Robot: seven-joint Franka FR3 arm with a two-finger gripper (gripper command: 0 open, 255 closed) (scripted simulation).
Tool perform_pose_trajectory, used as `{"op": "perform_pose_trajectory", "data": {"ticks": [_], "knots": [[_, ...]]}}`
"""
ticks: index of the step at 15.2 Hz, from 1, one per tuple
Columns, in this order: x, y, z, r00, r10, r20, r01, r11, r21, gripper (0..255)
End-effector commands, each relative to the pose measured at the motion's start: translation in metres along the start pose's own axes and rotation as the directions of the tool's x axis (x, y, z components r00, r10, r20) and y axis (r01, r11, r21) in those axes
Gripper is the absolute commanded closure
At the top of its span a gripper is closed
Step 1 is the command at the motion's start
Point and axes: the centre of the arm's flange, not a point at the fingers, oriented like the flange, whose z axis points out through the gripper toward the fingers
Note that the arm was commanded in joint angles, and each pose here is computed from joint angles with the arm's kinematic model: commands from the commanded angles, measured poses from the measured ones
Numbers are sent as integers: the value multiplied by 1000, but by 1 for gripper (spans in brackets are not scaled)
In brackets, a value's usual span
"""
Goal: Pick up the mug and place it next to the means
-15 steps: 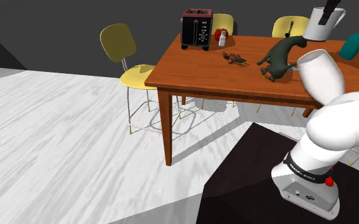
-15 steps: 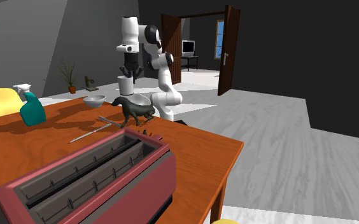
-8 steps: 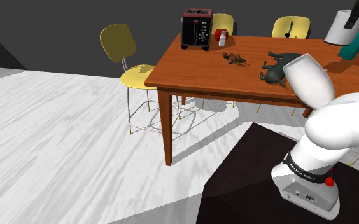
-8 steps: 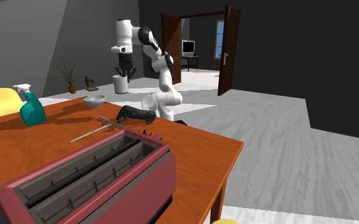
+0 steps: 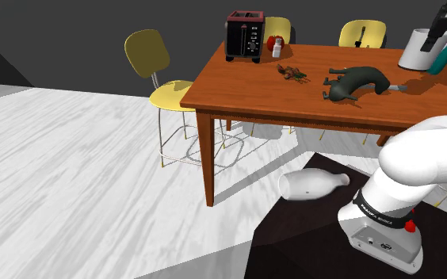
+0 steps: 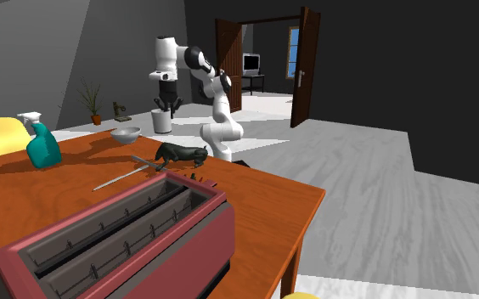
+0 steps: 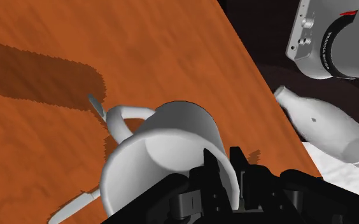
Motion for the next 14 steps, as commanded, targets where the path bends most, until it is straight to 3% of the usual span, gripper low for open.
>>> {"op": "perform_pose_trajectory", "data": {"ticks": [1, 14], "knots": [[2, -1, 10, 1000, 0, 0, 0, 1000, 0, 255], [2, -6, 78, 1000, 0, 0, 0, 1000, 0, 255]]}}
